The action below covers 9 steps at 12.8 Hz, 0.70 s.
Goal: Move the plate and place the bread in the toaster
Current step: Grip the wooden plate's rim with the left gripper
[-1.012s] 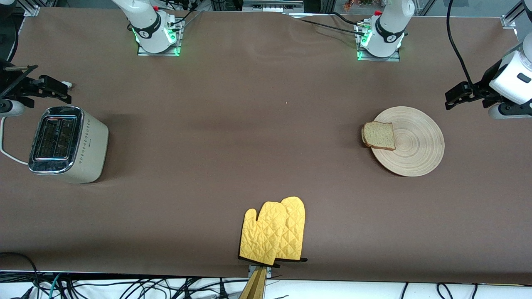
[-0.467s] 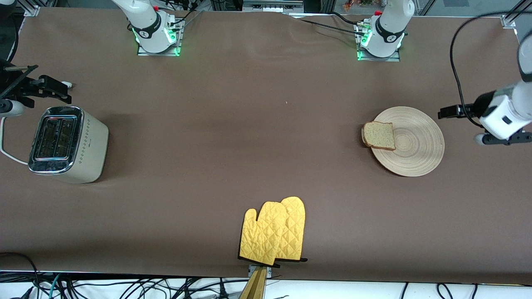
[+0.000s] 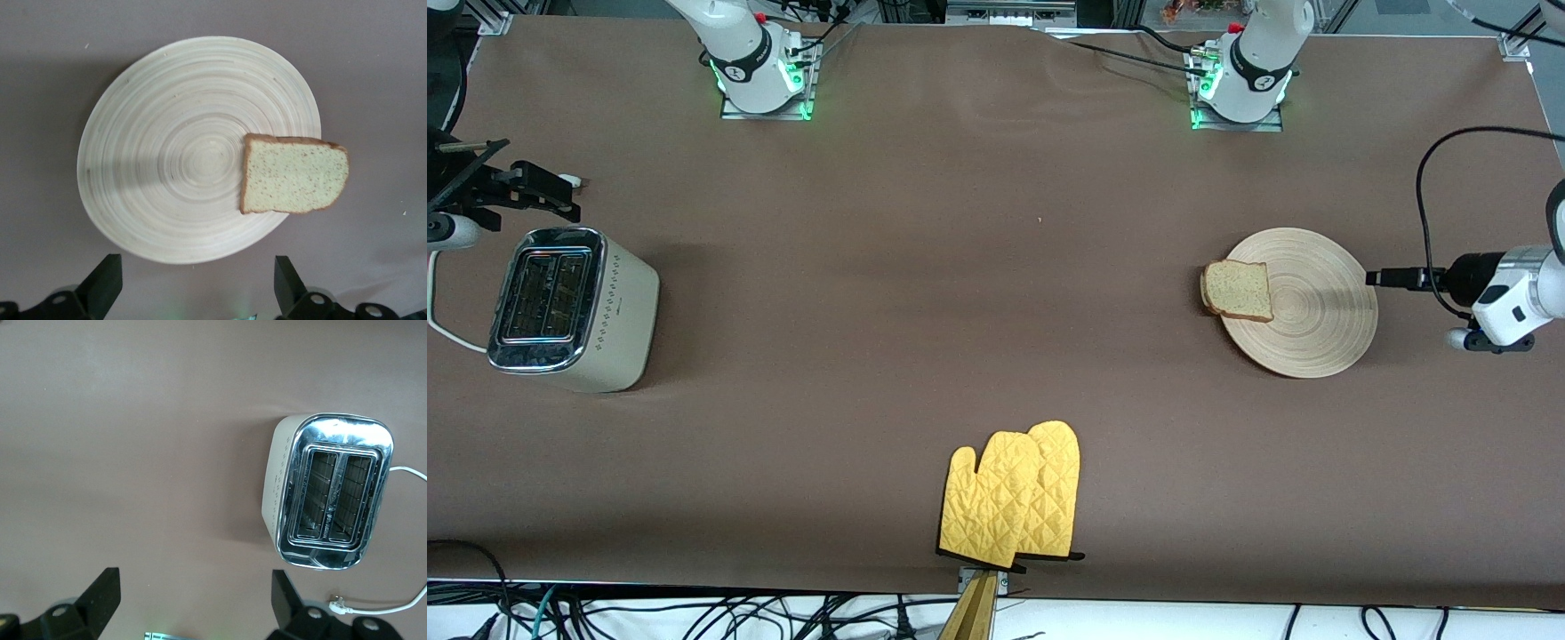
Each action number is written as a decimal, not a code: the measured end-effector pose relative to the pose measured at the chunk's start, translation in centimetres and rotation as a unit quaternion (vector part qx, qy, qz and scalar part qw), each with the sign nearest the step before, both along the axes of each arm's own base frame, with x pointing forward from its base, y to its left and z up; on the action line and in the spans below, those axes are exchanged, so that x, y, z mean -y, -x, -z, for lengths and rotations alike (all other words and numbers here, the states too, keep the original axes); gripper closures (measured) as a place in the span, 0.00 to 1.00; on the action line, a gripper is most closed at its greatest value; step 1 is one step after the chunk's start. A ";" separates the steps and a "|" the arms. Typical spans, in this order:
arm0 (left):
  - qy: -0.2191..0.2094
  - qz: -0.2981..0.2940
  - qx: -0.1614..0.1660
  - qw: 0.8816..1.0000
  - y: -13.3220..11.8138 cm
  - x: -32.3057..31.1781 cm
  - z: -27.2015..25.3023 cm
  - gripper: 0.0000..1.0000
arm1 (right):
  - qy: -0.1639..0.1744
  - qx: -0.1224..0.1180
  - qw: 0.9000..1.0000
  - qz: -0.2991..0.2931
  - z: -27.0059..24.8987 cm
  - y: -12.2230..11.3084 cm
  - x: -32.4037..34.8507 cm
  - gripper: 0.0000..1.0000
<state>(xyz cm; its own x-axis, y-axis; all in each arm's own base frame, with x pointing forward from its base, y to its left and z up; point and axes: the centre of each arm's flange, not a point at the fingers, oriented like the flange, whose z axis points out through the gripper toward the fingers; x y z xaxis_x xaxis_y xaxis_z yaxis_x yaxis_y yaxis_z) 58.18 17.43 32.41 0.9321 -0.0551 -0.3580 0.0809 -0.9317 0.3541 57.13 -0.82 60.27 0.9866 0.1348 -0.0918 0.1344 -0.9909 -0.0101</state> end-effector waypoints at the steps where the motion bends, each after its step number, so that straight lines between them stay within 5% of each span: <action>1: 0.025 0.003 0.007 1.000 0.4 -2.1 2.3 0.00 | 0.000 0.000 1.000 -0.002 0.0 0.0 -0.2 0.00; 9: 0.175 0.034 0.055 0.982 4.4 -10.0 14.1 0.00 | 0.000 0.000 1.000 -0.006 0.0 0.0 -0.7 0.00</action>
